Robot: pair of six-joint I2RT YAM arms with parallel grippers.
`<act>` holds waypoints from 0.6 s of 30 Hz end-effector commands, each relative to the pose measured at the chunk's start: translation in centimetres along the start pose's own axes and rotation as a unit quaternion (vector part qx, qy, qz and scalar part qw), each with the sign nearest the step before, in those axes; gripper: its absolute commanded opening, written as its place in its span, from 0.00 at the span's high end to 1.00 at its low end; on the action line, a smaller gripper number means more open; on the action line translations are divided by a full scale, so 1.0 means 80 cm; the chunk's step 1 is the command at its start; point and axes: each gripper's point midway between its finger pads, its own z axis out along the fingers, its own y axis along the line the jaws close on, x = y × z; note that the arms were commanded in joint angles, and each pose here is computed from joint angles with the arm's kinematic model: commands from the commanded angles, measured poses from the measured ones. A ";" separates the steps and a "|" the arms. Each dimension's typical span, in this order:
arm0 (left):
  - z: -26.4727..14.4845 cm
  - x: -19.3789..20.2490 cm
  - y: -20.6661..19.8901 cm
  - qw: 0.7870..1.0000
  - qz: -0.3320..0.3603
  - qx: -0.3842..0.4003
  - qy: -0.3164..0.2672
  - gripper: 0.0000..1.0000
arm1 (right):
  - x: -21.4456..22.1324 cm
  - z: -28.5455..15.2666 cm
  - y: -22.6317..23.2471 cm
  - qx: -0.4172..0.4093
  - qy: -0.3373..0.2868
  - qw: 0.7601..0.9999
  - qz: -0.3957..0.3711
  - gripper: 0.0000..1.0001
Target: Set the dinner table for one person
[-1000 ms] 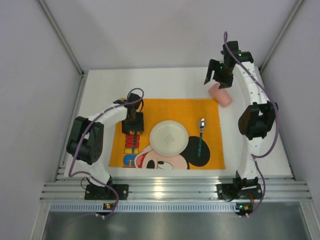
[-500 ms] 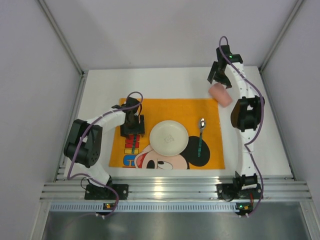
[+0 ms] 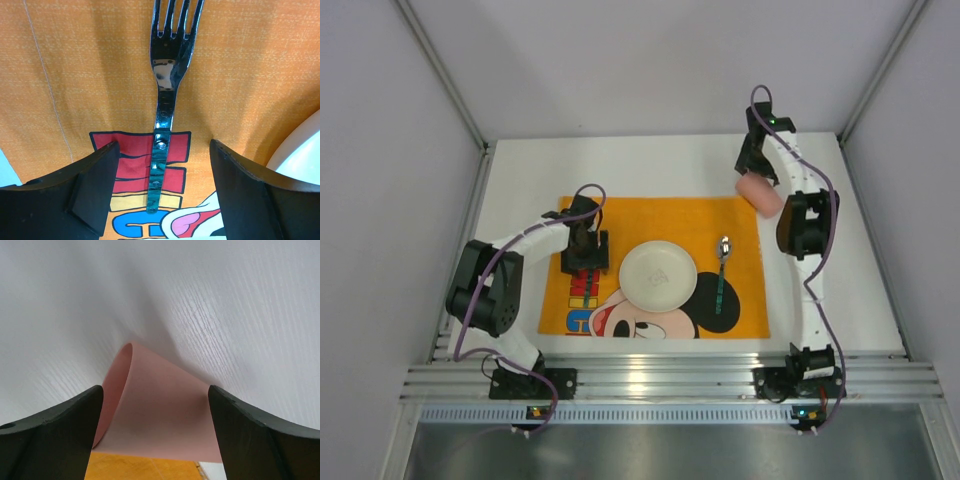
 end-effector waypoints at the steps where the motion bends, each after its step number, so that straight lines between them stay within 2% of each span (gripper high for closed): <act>1: 0.025 0.030 -0.021 0.997 0.001 0.050 0.050 0.23 | -0.008 0.004 0.006 0.006 -0.017 1.000 0.011 0.14; 2: 0.025 0.029 -0.021 0.998 0.004 0.049 0.049 0.23 | -0.007 0.005 0.003 0.010 -0.015 1.000 0.010 0.16; 5: 0.024 0.029 -0.018 0.998 0.005 0.045 0.049 0.23 | 0.001 -0.001 -0.011 0.029 -0.010 1.000 -0.002 0.34; 6: 0.024 0.030 -0.018 0.998 0.005 0.045 0.049 0.24 | 0.005 -0.004 -0.019 0.037 -0.007 0.999 -0.006 0.50; 8: 0.025 0.029 -0.020 0.998 0.003 0.048 0.048 0.24 | 0.007 -0.009 -0.028 0.050 -0.010 0.999 -0.018 0.63; 9: 0.026 0.030 -0.021 0.998 0.002 0.049 0.050 0.24 | 0.008 -0.013 -0.035 0.056 -0.010 0.998 -0.021 0.77; 11: 0.028 0.029 -0.022 0.997 0.001 0.051 0.050 0.24 | 0.011 -0.017 -0.044 0.068 -0.009 0.997 -0.030 0.85; 12: 0.028 0.028 -0.023 0.997 0.001 0.051 0.050 0.24 | 0.008 -0.026 -0.046 0.068 -0.014 0.997 -0.030 0.93; 14: 0.027 0.025 -0.023 0.998 0.001 0.051 0.048 0.24 | 0.007 -0.030 -0.054 0.076 -0.018 0.996 -0.036 1.00; 18: 0.025 0.020 -0.026 0.998 -0.001 0.053 0.044 0.25 | -0.003 -0.048 -0.067 0.079 -0.030 0.996 -0.031 1.00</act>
